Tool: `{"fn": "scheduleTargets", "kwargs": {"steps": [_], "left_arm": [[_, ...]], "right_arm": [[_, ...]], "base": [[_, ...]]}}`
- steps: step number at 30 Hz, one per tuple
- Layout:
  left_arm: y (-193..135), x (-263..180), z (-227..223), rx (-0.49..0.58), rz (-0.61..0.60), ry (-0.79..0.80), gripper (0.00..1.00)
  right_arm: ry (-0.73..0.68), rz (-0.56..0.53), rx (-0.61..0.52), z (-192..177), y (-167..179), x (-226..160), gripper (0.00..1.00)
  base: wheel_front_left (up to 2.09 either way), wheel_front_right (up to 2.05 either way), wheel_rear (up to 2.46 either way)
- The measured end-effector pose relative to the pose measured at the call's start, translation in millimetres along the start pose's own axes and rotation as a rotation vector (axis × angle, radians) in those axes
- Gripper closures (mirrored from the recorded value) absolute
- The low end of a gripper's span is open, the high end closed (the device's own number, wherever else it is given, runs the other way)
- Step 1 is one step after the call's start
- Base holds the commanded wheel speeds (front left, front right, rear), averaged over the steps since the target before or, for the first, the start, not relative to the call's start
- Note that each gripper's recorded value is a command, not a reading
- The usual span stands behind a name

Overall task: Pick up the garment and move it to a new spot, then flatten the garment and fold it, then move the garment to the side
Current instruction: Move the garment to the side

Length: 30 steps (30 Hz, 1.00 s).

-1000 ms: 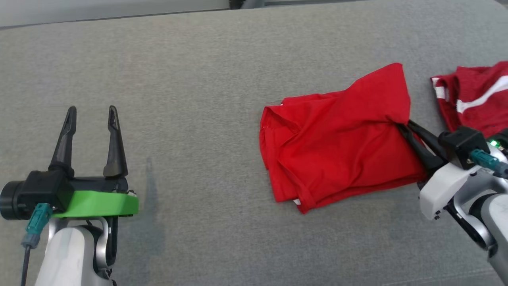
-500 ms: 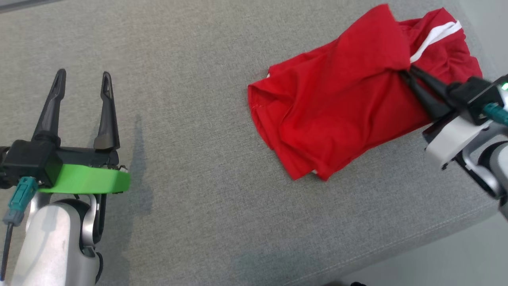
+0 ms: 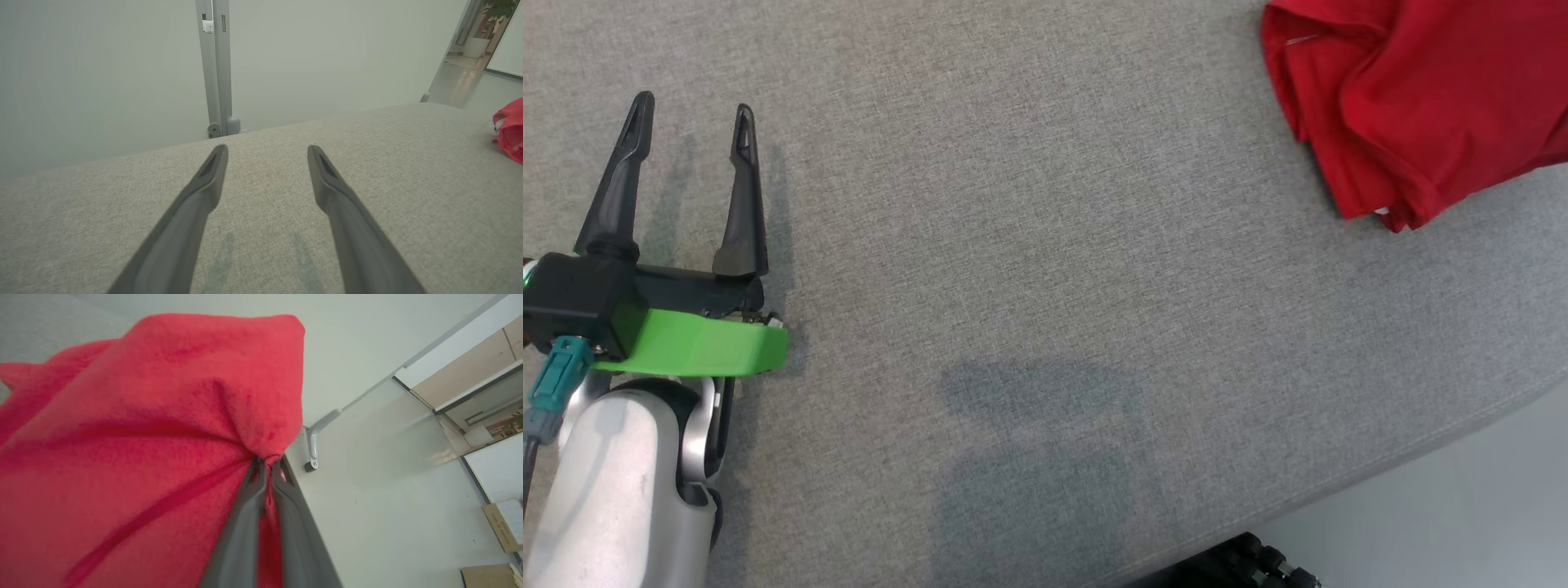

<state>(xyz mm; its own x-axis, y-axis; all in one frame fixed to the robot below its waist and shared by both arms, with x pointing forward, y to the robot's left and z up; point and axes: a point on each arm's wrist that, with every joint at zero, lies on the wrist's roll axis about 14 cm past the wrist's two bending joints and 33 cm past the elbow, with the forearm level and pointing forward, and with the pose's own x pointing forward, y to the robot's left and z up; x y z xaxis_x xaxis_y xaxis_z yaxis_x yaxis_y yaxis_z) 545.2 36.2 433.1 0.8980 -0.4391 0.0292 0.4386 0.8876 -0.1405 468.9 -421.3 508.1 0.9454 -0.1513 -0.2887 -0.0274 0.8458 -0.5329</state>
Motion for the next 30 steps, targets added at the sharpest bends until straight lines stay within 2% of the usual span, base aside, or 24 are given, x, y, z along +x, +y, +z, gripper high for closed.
{"fn": "scheduleTargets", "kwargs": {"steps": [4,5,6,12,16,21,30], "left_arm": [[5.7,-0.9,-4.6,0.008,0.006,0.009,0.00],[7.4,-1.8,-5.5,0.011,0.008,0.013,0.00],[7.4,-1.8,-5.5,0.011,0.008,0.013,0.00],[11.1,-6.8,-4.1,0.024,0.017,0.022,0.00],[11.3,-8.7,3.0,0.030,0.024,0.011,0.00],[12.4,-17.6,12.6,0.023,0.055,-0.004,0.00],[18.5,-45.8,38.7,0.020,0.130,-0.036,0.00]], "right_arm": [[0.086,-0.015,0.071,-35.8,10.9,9.2,1.00],[0.099,-0.020,0.097,-43.0,15.3,11.9,0.62],[0.099,-0.020,0.097,-43.0,15.3,11.9,0.00],[0.167,-0.106,0.219,-79.7,17.4,10.9,0.00],[0.151,-0.160,0.294,-83.0,13.1,4.9,0.00],[0.062,-0.191,0.390,-66.6,15.6,-3.7,0.00],[-0.227,-0.159,0.477,7.8,44.7,-33.6,0.00]], "base": [[0.00,0.00,0.00],[0.00,0.00,0.00],[0.00,0.00,0.00],[0.00,0.00,0.00],[0.00,0.00,0.00],[0.00,0.00,0.00],[0.00,0.00,0.00]]}}
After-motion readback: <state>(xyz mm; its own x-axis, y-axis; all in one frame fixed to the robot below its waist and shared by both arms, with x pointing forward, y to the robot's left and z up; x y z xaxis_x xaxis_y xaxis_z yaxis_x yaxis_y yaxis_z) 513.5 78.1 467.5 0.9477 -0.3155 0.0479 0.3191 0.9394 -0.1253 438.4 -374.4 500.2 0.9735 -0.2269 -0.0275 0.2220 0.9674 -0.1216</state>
